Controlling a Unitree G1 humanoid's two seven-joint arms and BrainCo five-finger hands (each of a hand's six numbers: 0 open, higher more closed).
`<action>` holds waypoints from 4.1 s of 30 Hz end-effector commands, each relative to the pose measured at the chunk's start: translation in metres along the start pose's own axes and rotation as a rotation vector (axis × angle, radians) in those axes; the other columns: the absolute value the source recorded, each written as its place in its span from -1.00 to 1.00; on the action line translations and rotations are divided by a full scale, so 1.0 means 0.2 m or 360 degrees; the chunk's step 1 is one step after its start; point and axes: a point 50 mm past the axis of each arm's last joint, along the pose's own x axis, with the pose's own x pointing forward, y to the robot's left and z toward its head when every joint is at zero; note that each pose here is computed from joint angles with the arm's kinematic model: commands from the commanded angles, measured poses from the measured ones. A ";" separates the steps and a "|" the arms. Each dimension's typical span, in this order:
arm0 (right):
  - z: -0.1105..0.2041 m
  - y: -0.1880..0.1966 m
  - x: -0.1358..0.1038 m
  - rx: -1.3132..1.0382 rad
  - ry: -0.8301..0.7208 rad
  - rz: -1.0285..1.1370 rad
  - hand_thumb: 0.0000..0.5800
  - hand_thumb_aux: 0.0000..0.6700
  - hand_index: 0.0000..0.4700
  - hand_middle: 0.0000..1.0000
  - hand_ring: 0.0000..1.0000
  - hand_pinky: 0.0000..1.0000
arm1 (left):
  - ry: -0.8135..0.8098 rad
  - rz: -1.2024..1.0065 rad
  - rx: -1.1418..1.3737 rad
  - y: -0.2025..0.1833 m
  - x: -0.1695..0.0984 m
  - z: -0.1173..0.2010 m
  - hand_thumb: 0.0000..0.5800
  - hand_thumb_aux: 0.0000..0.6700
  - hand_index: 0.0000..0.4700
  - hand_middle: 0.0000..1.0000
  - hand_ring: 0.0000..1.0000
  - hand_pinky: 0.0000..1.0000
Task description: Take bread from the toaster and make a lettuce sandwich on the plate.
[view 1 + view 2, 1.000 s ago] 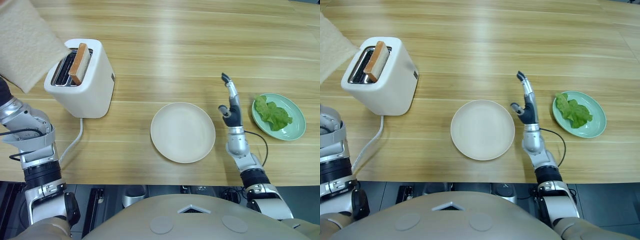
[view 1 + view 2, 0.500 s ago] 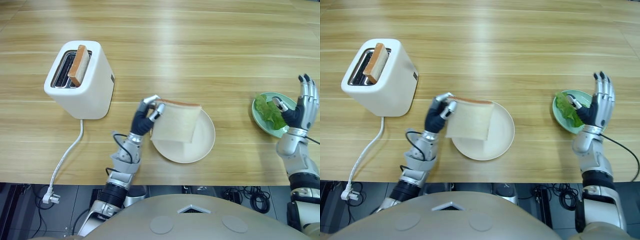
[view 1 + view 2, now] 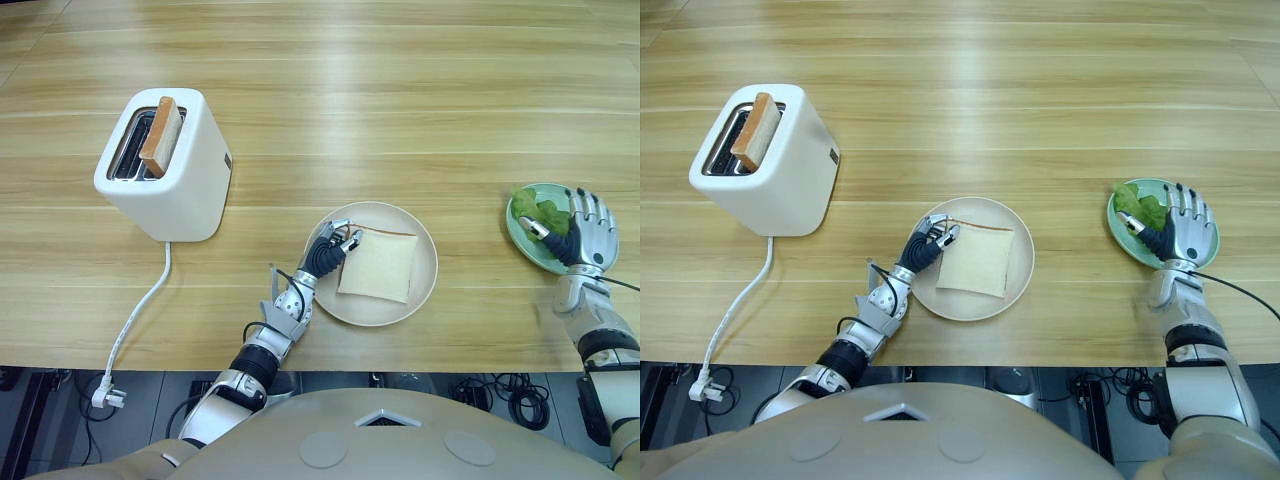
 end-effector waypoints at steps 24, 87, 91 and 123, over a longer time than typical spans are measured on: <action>0.00 -0.07 0.05 -0.0085 -0.0033 -0.0189 1.00 1.00 0.96 -1.00 -1.00 -1.00 | -0.0595 0.0686 0.0328 0.41 -0.15 0.33 -1.00 -1.00 -1.00 0.50 0.50 0.50; 0.82 -0.09 -0.48 0.0374 -0.1549 0.0135 -1.00 -1.00 -1.00 -1.00 -1.00 -1.00 | 0.0407 0.0900 0.1838 1.29 -0.16 0.20 1.00 1.00 0.96 -1.00 -1.00 -1.00; 0.84 -0.09 -0.49 0.0427 -0.1553 0.0131 -1.00 -1.00 -1.00 -1.00 -1.00 -1.00 | 0.0245 0.1008 0.1771 1.29 -0.16 0.28 1.00 1.00 0.96 1.00 1.00 1.00; 0.74 -0.24 -0.34 0.0623 -0.1216 -0.0439 -1.00 -1.00 -1.00 -1.00 -1.00 -1.00 | -0.0727 0.0246 0.0296 0.61 -0.02 0.44 1.00 1.00 0.96 1.00 1.00 1.00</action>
